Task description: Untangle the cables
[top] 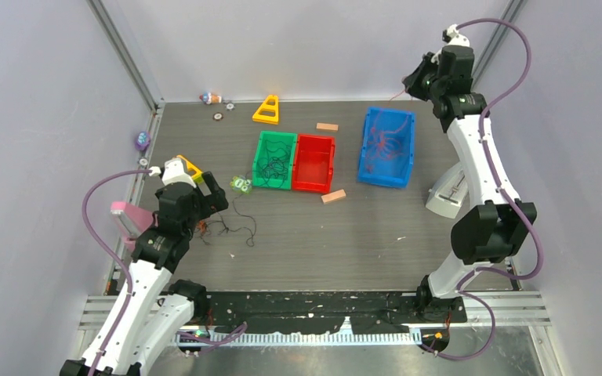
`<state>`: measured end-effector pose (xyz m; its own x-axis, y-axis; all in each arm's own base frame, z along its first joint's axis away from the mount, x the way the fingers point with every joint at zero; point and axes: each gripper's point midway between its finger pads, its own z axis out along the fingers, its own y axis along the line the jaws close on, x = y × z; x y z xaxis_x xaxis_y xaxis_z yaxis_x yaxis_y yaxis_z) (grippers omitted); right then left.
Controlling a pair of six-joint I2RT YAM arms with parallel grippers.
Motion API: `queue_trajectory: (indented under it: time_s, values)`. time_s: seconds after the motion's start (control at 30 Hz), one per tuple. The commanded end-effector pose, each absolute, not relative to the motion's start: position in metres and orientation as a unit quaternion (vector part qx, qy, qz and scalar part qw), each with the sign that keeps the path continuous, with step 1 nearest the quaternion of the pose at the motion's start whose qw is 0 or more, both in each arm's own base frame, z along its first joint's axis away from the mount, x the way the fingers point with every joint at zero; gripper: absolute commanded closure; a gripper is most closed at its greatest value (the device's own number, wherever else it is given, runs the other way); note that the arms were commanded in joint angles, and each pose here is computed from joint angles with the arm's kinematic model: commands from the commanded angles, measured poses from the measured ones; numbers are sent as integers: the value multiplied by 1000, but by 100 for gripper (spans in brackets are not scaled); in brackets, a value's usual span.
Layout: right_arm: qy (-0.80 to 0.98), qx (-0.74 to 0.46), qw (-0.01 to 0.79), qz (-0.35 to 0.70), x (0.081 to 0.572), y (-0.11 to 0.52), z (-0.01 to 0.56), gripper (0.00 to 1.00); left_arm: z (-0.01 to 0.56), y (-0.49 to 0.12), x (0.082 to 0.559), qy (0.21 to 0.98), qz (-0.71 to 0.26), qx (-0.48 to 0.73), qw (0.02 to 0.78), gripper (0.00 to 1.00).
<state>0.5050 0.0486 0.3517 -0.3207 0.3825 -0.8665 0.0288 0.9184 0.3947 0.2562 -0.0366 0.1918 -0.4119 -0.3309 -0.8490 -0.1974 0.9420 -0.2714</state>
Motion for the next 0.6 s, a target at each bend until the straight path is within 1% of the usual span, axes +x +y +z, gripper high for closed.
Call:
queue_trajectory:
  time_s: [0.0, 0.17, 0.27, 0.4, 0.57]
  values:
    - [803, 123, 573, 108, 499, 42, 337, 95, 202, -36, 262, 827, -62, -153, 537, 0]
    - [843, 127, 520, 42, 493, 33, 267, 95, 201, -36, 262, 829, -61, -156, 533, 1]
    - [858, 121, 500, -1, 493, 26, 239, 95, 201, -35, 262, 830, -58, -157, 531, 0]
    - [886, 86, 455, -24, 497, 37, 200, 95, 200, -35, 262, 831, -58, -158, 530, 0]
    - [905, 90, 408, -74, 503, 27, 154, 95, 196, -35, 261, 835, -56, -160, 524, 0]
